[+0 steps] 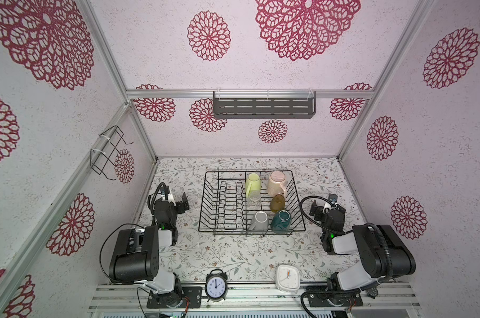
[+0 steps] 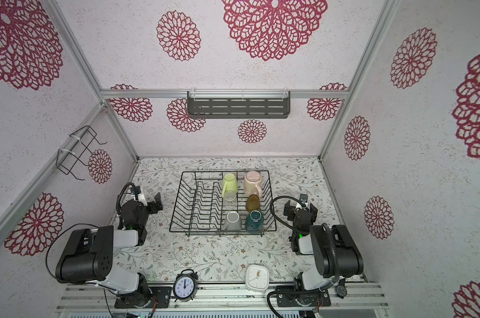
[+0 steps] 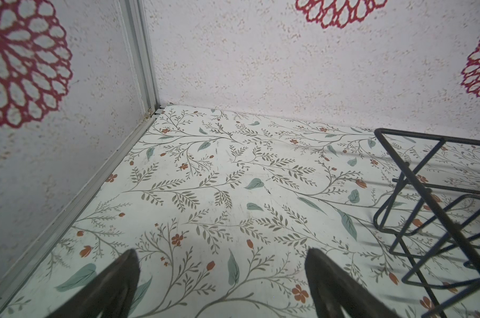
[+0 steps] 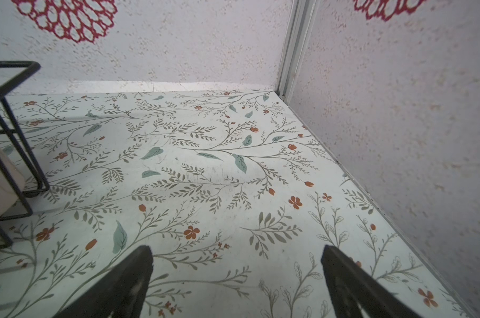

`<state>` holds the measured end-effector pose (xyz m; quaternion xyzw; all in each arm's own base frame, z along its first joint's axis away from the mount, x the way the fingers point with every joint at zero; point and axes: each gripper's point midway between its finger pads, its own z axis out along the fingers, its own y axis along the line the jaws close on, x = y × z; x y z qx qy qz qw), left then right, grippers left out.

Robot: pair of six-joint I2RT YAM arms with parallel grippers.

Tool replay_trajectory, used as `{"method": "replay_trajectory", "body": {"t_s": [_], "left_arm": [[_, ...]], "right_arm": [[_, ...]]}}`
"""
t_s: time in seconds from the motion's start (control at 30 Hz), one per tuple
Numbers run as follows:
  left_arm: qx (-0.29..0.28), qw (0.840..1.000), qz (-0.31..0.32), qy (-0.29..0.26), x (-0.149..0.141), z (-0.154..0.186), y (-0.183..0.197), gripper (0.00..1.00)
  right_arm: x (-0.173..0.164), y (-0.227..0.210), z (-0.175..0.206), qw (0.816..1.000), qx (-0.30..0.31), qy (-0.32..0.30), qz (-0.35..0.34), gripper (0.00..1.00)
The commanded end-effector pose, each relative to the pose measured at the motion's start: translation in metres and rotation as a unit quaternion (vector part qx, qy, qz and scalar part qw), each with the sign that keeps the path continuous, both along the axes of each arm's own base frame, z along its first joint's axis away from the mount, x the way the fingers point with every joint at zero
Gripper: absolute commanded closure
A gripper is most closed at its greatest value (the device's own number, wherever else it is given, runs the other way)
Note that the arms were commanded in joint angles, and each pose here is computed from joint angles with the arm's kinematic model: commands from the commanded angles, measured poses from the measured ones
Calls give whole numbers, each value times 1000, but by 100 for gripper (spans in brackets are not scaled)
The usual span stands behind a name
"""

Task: Load cups into a dish rack
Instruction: Reset both arms

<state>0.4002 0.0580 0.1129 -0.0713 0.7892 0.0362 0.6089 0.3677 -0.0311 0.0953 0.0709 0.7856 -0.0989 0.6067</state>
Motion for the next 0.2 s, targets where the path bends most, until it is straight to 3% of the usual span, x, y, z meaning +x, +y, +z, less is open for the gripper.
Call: {"method": "replay_trajectory", "body": {"t_s": [0.0,0.17], "left_arm": [[11,1000,-5,-15,1,9,-2,3],[12,1000,-5,-15,1,9,-2,3]], "right_arm": [[7,-4,18,999,12,-34,-12,1],[6,-4,19,999,12,-36,-12,1]]}}
